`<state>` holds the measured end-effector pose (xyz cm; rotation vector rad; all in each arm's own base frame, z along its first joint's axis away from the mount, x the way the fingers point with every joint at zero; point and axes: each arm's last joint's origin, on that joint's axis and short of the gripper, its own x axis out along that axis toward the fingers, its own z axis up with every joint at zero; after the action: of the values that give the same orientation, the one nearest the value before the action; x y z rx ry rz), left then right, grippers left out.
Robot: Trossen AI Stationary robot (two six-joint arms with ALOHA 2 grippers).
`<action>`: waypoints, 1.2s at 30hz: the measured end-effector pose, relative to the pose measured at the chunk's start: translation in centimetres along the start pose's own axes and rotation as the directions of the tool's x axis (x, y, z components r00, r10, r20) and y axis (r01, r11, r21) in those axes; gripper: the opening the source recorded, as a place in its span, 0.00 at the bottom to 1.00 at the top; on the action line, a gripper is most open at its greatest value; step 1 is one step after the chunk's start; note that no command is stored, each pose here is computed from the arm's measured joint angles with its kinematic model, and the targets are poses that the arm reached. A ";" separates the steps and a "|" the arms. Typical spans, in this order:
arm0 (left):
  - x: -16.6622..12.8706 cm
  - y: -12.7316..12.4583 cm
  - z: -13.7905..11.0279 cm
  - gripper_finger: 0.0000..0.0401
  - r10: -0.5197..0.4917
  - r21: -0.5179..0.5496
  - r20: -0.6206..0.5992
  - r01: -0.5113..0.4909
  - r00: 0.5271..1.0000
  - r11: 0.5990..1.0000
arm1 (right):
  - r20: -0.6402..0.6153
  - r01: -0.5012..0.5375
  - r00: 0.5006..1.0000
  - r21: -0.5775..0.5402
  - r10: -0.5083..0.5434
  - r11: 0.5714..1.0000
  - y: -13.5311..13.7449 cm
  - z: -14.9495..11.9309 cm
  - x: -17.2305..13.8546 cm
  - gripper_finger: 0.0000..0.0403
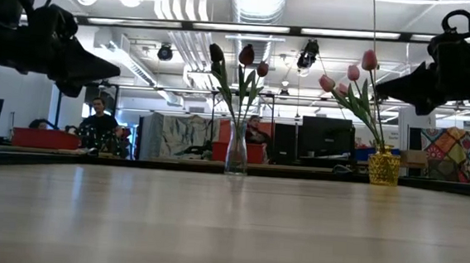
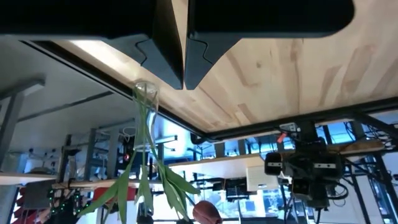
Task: Sort flowers into vase by color
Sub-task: Return to Home Position
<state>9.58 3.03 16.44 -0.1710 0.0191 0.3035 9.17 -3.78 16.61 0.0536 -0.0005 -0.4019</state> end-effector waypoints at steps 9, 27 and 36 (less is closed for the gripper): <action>0.3 0.0 -0.3 0.00 0.005 -0.002 -0.037 -0.006 0.999 1.000 | -0.014 0.004 1.000 -0.001 -0.004 1.000 0.0 -0.1 0.1 0.02; 0.6 0.1 -0.7 0.00 0.013 -0.002 -0.088 -0.013 0.996 1.000 | -0.014 0.005 1.000 -0.001 -0.005 1.000 0.0 -0.1 0.1 0.02; 0.7 0.1 -0.8 0.00 0.016 -0.002 -0.109 -0.017 0.994 1.000 | -0.014 0.006 1.000 -0.001 -0.006 1.000 0.0 -0.1 0.1 0.02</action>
<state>10.23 3.23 15.58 -0.1900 0.1285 0.3103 9.24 -3.83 16.47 0.0558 0.0134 -0.4078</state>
